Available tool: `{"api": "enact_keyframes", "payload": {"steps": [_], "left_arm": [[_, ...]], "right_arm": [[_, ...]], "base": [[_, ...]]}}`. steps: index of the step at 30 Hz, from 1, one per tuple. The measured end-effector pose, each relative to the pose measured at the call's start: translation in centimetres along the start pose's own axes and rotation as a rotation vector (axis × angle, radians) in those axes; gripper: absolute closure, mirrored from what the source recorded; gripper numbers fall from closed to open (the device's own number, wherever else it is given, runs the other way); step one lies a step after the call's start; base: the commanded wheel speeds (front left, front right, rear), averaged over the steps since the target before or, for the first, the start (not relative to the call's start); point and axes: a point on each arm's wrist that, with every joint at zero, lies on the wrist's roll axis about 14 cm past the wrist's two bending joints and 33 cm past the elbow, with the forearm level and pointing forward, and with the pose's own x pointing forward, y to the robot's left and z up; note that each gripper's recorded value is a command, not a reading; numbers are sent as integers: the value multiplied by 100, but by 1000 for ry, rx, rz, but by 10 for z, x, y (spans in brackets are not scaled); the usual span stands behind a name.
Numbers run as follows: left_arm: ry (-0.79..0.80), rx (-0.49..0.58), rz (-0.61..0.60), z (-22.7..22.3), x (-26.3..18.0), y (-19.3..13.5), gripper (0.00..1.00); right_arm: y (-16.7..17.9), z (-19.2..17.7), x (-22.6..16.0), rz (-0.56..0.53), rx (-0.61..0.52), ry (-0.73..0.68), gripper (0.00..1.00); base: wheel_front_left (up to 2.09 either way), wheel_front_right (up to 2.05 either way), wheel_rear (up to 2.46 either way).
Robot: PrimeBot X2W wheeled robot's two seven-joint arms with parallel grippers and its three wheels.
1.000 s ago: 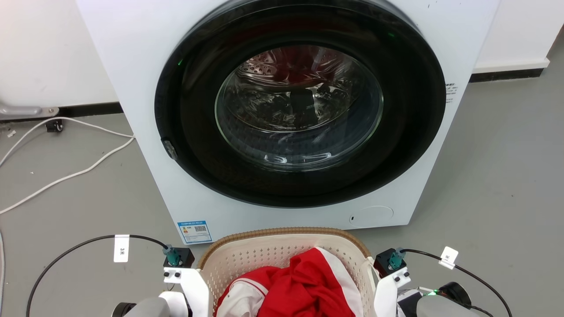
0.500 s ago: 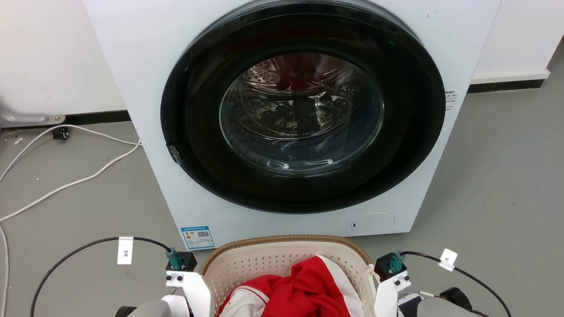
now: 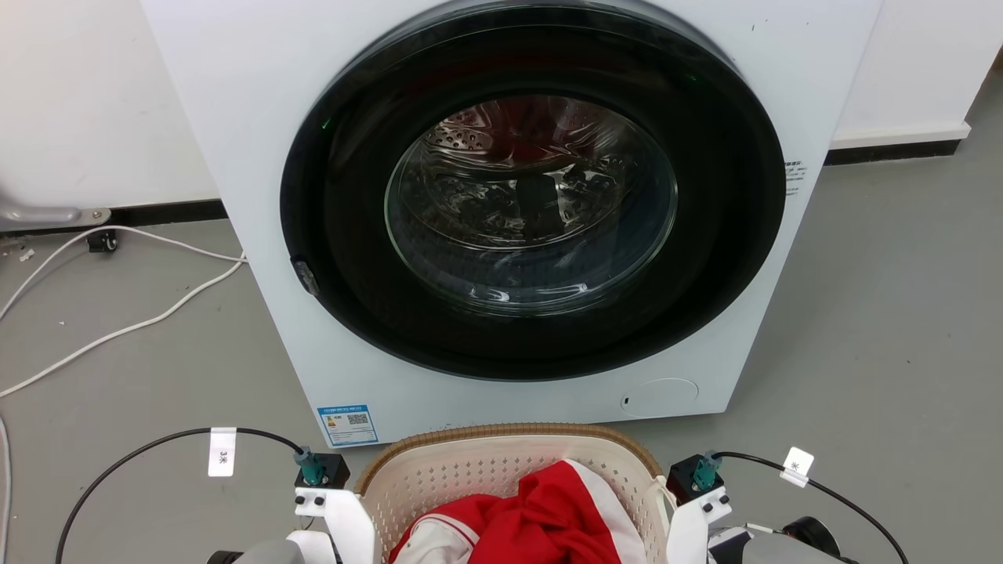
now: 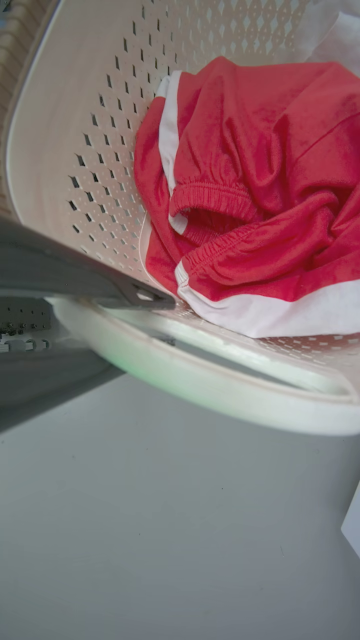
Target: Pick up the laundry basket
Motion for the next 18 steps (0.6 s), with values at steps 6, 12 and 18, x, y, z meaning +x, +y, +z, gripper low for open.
{"api": "enact_keyframes", "payload": {"steps": [6,12,18], "left_arm": [[5,-1,-3,-1,1,-1,100],[9,-1,-5,-2,1,-1,100],[13,-4,-5,-3,1,-1,100]], "right_arm": [[-1,-1,0,-1,7,1,100],[-1,-2,0,-1,9,4,100],[-1,-3,0,-1,9,7,100]], "base": [[0,0,0],[0,0,0],[0,0,0]]}}
